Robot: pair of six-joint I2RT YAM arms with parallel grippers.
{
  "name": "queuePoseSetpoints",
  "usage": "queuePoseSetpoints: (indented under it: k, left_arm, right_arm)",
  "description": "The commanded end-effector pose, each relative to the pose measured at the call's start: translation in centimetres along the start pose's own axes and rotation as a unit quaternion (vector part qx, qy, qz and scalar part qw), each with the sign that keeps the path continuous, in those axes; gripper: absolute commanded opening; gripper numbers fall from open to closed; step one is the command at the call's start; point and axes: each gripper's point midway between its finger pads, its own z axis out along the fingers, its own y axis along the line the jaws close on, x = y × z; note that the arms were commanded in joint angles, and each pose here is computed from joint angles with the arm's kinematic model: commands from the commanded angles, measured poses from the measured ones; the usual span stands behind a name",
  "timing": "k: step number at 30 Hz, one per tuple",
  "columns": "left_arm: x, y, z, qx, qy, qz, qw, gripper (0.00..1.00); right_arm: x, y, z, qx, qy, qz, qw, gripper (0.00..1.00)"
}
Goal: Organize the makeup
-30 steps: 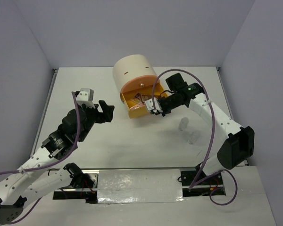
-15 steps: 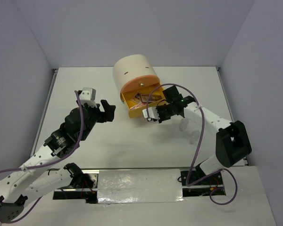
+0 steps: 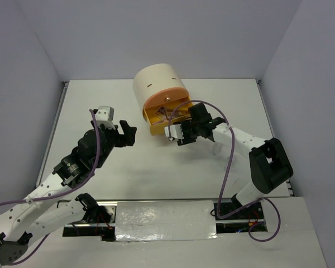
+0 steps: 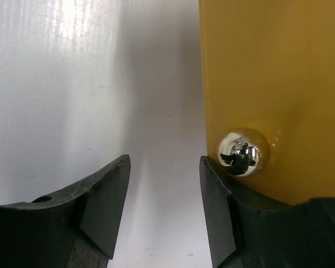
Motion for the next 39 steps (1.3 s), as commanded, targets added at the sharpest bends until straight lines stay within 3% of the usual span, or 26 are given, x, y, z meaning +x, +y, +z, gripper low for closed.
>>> queuePoseSetpoints:
  k: [1,20,31,33,35,39]
  left_arm:
    - [-1.5,-0.3,0.1,0.004,-0.030,-0.020,0.999,0.88]
    - [-1.0,-0.5,0.4,0.005,-0.023,-0.019,1.000,0.88]
    - [-0.8,-0.5,0.6,0.002,-0.017,-0.020,1.000,0.88]
    - [-0.7,-0.6,0.7,0.002,-0.015,-0.021,1.000,0.88]
    - [-0.6,-0.6,0.9,0.002,-0.012,-0.020,1.000,0.88]
    - [-0.6,-0.7,1.0,0.002,-0.011,-0.020,1.000,0.88]
  right_arm:
    - [-1.9,-4.5,-0.9,0.076,-0.019,-0.021,0.997,0.61]
    - [-3.5,-10.1,0.7,0.111,-0.028,0.027,0.993,0.64]
    - [-3.2,-13.7,2.0,0.171,-0.029,0.113,0.978,0.81]
    - [-3.3,-14.0,2.1,0.175,-0.030,0.121,0.977,0.86]
    - [-3.3,-14.2,2.3,0.178,-0.034,0.131,0.975,1.00]
    - [-3.4,-13.9,2.3,0.173,-0.036,0.140,0.974,0.99]
